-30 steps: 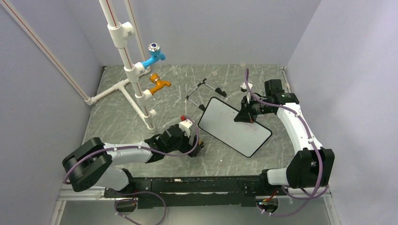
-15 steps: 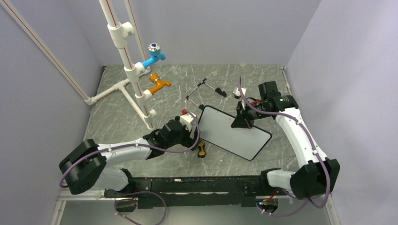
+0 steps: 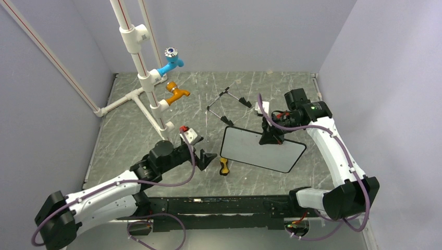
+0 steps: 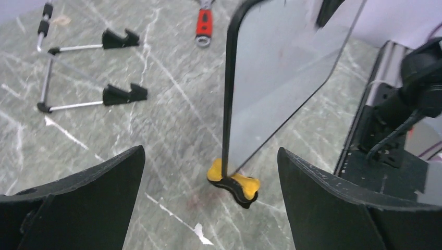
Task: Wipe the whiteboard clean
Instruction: Pass from the right arm to the left, then place the whiteboard at the center of the board.
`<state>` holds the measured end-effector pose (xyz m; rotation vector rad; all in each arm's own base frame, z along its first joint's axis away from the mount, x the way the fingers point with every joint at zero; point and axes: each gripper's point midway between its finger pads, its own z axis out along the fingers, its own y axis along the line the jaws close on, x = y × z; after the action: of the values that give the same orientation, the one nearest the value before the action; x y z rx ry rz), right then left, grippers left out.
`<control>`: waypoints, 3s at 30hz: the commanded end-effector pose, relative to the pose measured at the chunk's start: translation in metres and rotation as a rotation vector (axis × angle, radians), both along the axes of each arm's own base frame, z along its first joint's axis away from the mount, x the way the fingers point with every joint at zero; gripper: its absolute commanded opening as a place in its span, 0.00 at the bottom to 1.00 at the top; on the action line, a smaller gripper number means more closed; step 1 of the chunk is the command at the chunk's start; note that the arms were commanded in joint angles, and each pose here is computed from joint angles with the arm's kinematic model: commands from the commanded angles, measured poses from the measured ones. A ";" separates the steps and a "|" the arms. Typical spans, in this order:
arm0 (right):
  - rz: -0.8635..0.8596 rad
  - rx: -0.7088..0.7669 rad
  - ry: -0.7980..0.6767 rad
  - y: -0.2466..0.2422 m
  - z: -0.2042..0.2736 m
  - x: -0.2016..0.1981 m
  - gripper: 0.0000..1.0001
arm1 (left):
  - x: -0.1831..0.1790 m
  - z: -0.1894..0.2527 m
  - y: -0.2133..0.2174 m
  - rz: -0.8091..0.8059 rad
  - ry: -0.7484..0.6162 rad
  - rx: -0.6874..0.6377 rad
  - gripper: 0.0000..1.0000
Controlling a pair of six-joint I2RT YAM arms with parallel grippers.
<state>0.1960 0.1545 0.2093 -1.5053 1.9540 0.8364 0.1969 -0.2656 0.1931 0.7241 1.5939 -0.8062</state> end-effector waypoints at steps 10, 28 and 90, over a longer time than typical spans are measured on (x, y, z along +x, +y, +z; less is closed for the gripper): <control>0.237 -0.024 -0.040 0.024 0.006 -0.030 0.00 | -0.059 0.013 -0.008 -0.309 -0.101 -0.133 1.00; 0.282 0.007 -0.013 0.031 0.006 -0.037 0.00 | -0.061 -0.001 -0.017 -0.373 -0.169 -0.109 0.96; -0.535 0.464 -0.082 -0.081 0.056 0.080 0.93 | 0.191 0.158 -0.047 0.273 -0.240 -0.373 0.00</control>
<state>0.2757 0.0683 0.2618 -0.6452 1.8733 0.8495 0.3662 -0.3200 0.2589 0.3995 1.5341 -0.7399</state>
